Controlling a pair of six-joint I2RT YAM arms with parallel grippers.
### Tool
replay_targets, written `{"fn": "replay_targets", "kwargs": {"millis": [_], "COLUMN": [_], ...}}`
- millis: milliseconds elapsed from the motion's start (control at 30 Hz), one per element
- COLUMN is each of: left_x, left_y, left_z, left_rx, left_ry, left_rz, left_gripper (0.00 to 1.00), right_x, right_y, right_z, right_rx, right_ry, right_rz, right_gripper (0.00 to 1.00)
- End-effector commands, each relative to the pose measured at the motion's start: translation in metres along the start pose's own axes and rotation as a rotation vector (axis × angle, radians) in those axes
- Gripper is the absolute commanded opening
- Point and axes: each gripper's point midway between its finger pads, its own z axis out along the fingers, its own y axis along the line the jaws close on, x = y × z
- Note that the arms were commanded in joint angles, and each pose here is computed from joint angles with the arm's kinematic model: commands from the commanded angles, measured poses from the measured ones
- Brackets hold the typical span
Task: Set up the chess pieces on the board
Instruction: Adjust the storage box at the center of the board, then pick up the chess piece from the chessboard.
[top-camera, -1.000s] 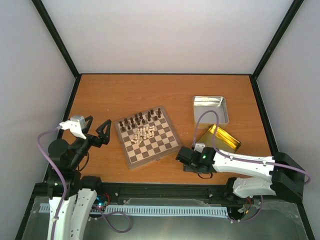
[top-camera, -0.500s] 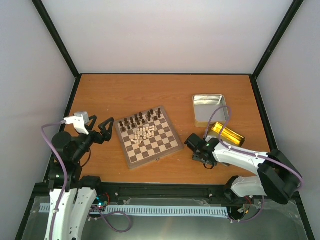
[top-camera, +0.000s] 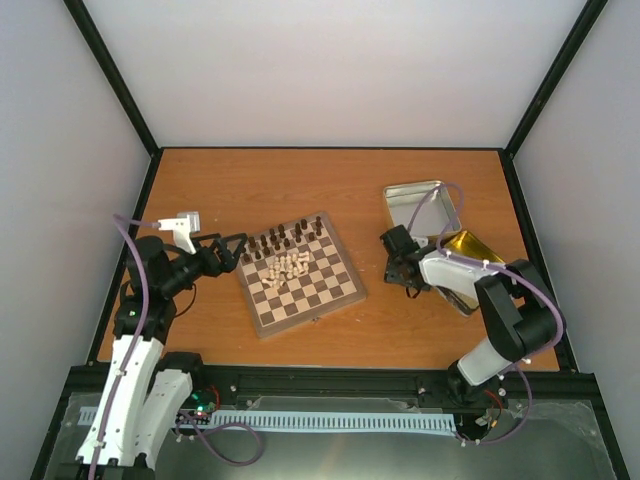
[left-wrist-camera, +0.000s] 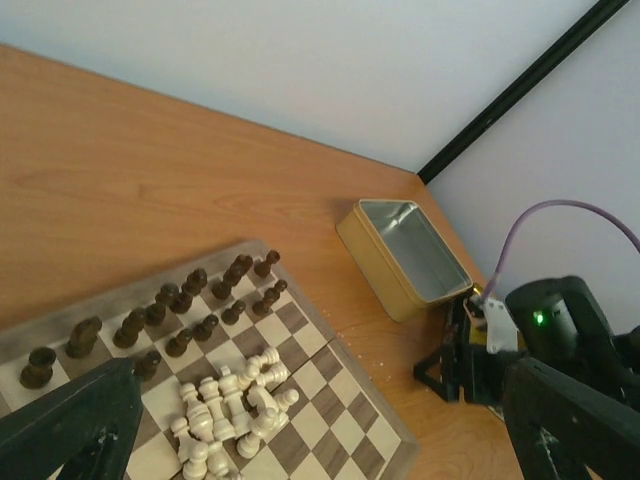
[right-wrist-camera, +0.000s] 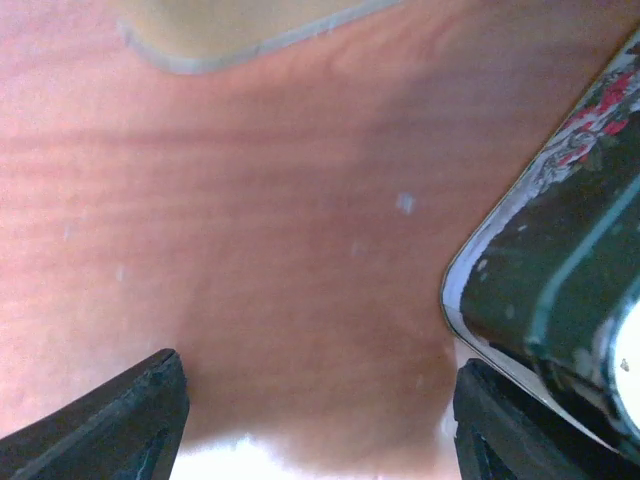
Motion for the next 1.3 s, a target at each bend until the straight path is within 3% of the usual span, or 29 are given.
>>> {"fn": "replay_targets", "kwargs": {"millis": [0, 167, 267, 533, 600, 767, 1100, 1267], "left_x": [-0.008, -0.003, 0.004, 0.04, 0.055, 0.077, 0.043, 0.029], "left_y": [-0.002, 0.016, 0.029, 0.051, 0.052, 0.055, 0.053, 0.052], "left_z": [0.006, 0.013, 0.019, 0.042, 0.052, 0.066, 0.047, 0.031], "left_rx": [0.032, -0.047, -0.091, -0.235, -0.258, -0.307, -0.35, -0.379], "left_ry": [-0.014, 0.016, 0.044, 0.151, 0.208, 0.285, 0.131, 0.053], "left_rz": [-0.026, -0.056, -0.089, -0.147, -0.159, -0.161, -0.112, -0.086], "left_gripper": [1.0, 1.0, 1.0, 0.9, 0.84, 0.75, 0.76, 0.8], "right_x": [-0.032, -0.042, -0.047, -0.068, -0.068, -0.053, -0.004, 0.006], "right_y": [-0.002, -0.017, 0.001, 0.064, 0.08, 0.132, 0.246, 0.268], "right_z": [0.012, 0.016, 0.005, -0.088, -0.105, -0.13, -0.139, -0.128], "right_rx": [-0.023, -0.011, -0.117, -0.458, -0.523, -0.624, -0.606, -0.561], "right_ry": [-0.044, -0.041, -0.046, -0.171, -0.19, -0.21, -0.132, -0.1], "right_rz": [-0.006, 0.014, -0.029, -0.094, -0.124, -0.26, -0.495, -0.513], "right_gripper": [0.73, 0.73, 0.73, 0.72, 0.7, 0.53, 0.49, 0.38]}}
